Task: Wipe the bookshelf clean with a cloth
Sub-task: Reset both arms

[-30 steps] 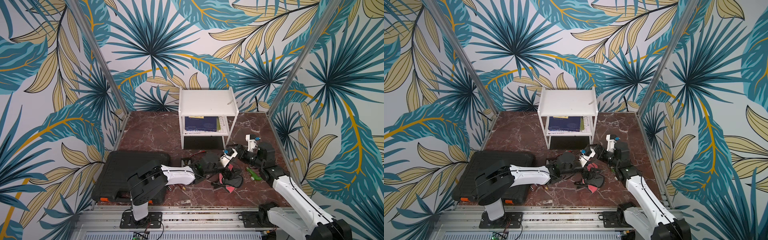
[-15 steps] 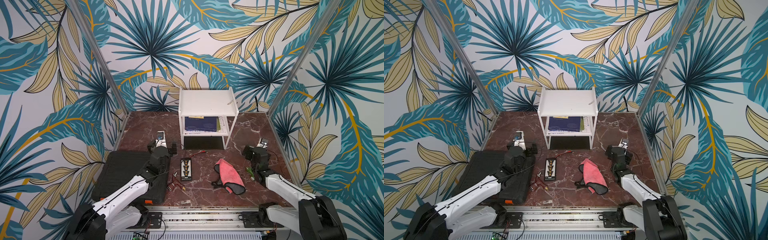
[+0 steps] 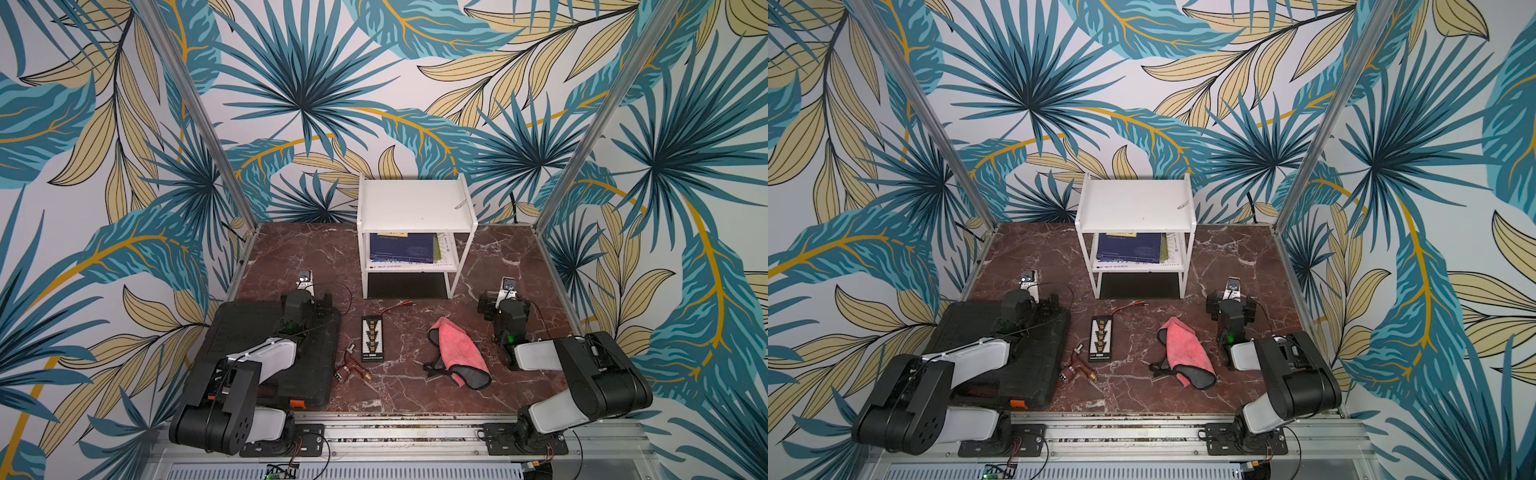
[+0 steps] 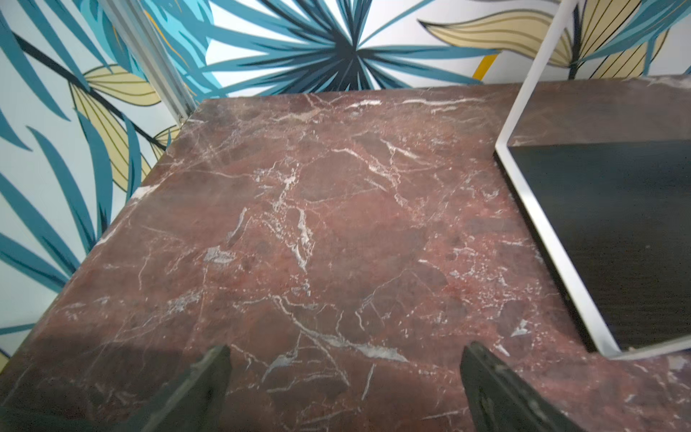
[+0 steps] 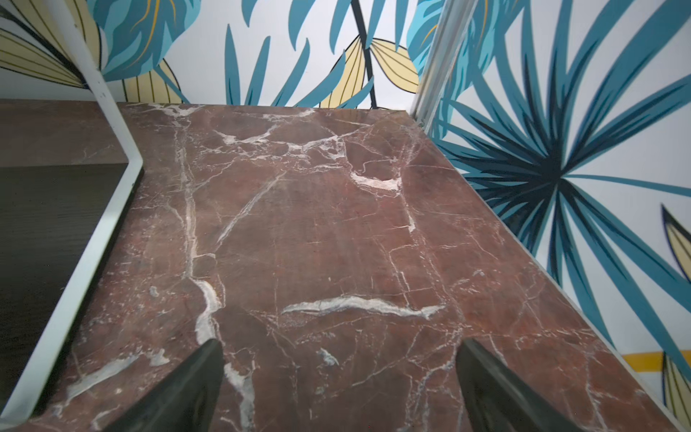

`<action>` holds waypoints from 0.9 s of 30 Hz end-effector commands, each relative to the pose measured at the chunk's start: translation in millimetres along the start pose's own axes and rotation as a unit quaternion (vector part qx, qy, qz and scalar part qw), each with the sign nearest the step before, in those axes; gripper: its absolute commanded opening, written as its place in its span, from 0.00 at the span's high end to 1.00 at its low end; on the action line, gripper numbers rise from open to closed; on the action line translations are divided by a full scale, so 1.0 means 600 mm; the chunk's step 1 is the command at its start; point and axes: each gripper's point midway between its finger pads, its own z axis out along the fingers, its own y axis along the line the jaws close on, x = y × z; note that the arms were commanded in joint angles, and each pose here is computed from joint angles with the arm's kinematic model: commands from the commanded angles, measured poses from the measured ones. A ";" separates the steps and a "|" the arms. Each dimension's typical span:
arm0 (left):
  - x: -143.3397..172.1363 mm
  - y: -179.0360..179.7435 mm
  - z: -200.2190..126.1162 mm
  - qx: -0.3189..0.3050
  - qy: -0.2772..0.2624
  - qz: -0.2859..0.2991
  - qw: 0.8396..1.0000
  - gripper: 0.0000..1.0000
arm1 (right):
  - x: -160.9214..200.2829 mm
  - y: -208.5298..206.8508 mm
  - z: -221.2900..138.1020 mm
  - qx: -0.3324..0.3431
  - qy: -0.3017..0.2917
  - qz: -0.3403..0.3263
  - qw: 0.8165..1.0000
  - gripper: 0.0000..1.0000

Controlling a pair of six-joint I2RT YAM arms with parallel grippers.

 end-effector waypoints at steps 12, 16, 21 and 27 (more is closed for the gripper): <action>-0.045 0.053 0.011 -0.032 -0.044 0.026 0.998 0.00 | -0.037 0.002 0.006 -0.016 -0.034 0.016 0.999 0.01; -0.018 0.035 0.022 0.021 -0.066 0.014 0.998 0.00 | -0.036 0.001 0.008 -0.013 -0.030 0.015 0.999 0.00; -0.013 0.026 0.036 0.006 -0.063 0.033 0.997 0.00 | -0.036 0.001 0.008 -0.013 -0.030 0.015 0.999 0.00; -0.015 0.024 0.036 0.008 -0.050 0.038 0.998 0.00 | -0.036 0.001 0.008 -0.014 -0.030 0.015 0.999 0.01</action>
